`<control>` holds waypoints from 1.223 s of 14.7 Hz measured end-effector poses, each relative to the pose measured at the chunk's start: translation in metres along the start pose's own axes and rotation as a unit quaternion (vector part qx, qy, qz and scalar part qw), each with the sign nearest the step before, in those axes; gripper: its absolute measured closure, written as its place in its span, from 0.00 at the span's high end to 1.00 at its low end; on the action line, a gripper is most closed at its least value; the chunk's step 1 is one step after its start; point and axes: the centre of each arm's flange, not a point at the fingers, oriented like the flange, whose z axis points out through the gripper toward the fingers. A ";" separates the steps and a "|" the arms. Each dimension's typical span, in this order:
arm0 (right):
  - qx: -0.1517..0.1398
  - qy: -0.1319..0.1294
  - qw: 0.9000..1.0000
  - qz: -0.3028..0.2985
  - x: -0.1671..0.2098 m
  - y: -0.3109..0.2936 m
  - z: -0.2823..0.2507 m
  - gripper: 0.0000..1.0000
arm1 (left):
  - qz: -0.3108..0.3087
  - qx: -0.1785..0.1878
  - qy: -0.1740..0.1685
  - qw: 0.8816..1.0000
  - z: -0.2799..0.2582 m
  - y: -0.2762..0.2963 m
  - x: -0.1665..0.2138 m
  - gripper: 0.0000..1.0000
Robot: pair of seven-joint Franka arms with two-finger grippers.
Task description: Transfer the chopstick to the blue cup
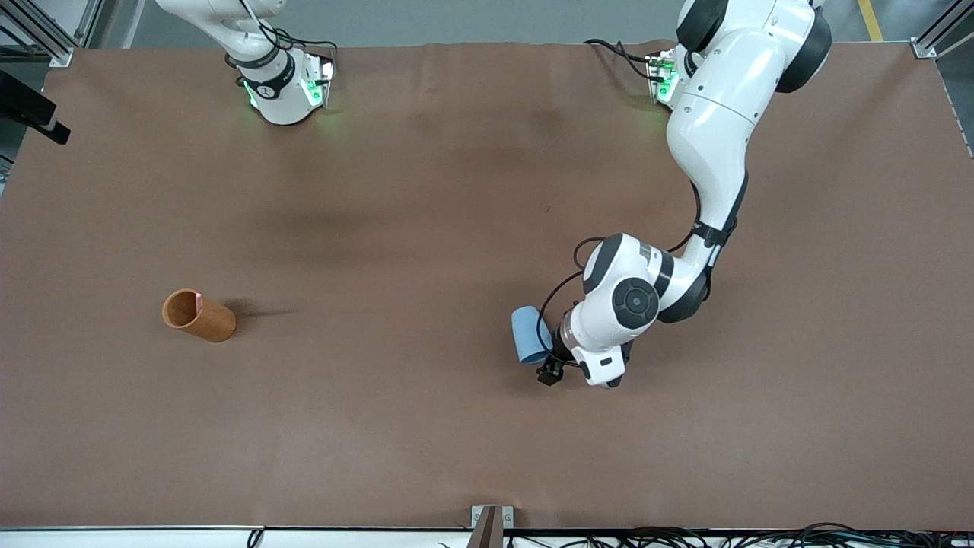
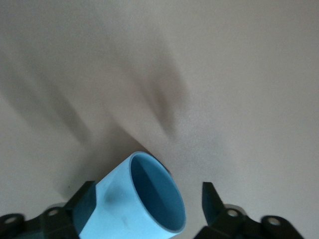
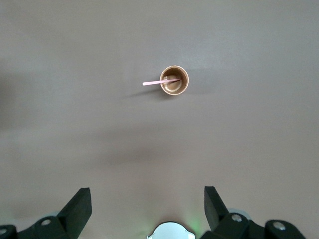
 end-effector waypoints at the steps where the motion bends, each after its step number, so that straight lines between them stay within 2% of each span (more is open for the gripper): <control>1: 0.000 0.003 1.000 -0.001 0.001 0.000 0.000 1.00 | 0.001 0.014 0.000 1.000 0.003 -0.003 0.001 0.81; 2: 0.000 0.006 1.000 -0.003 0.002 -0.002 -0.001 1.00 | 0.005 0.035 -0.001 0.999 0.006 -0.008 0.001 0.70; 4: -0.002 0.008 1.000 -0.013 0.006 -0.007 0.001 1.00 | 0.028 0.073 -0.001 0.997 0.012 -0.016 -0.001 0.66; 5: -0.004 0.010 1.000 -0.019 0.011 -0.010 0.001 1.00 | 0.045 0.091 -0.003 0.995 0.012 -0.020 -0.002 0.59; 6: -0.006 0.011 1.000 -0.027 0.017 -0.013 0.001 1.00 | 0.064 0.114 -0.007 0.991 0.012 -0.026 -0.005 0.46; 7: -0.007 0.011 0.999 -0.032 0.022 -0.016 0.002 1.00 | 0.081 0.135 -0.013 0.987 0.012 -0.031 -0.009 0.46; 8: -0.007 0.011 0.999 -0.037 0.027 -0.020 0.003 1.00 | 0.096 0.150 -0.018 0.984 0.011 -0.034 -0.012 0.41; 10: -0.011 0.011 0.999 -0.049 0.031 -0.032 0.005 1.00 | 0.116 0.164 -0.025 0.979 0.006 -0.037 -0.019 0.20; 12: -0.014 0.013 0.998 -0.053 0.031 -0.036 0.003 1.00 | 0.126 0.160 -0.029 0.979 -0.010 -0.034 -0.028 0.03; 18: -0.013 0.021 0.999 -0.040 0.036 -0.021 0.002 1.00 | 0.133 0.141 -0.024 0.981 -0.048 -0.026 -0.035 0.02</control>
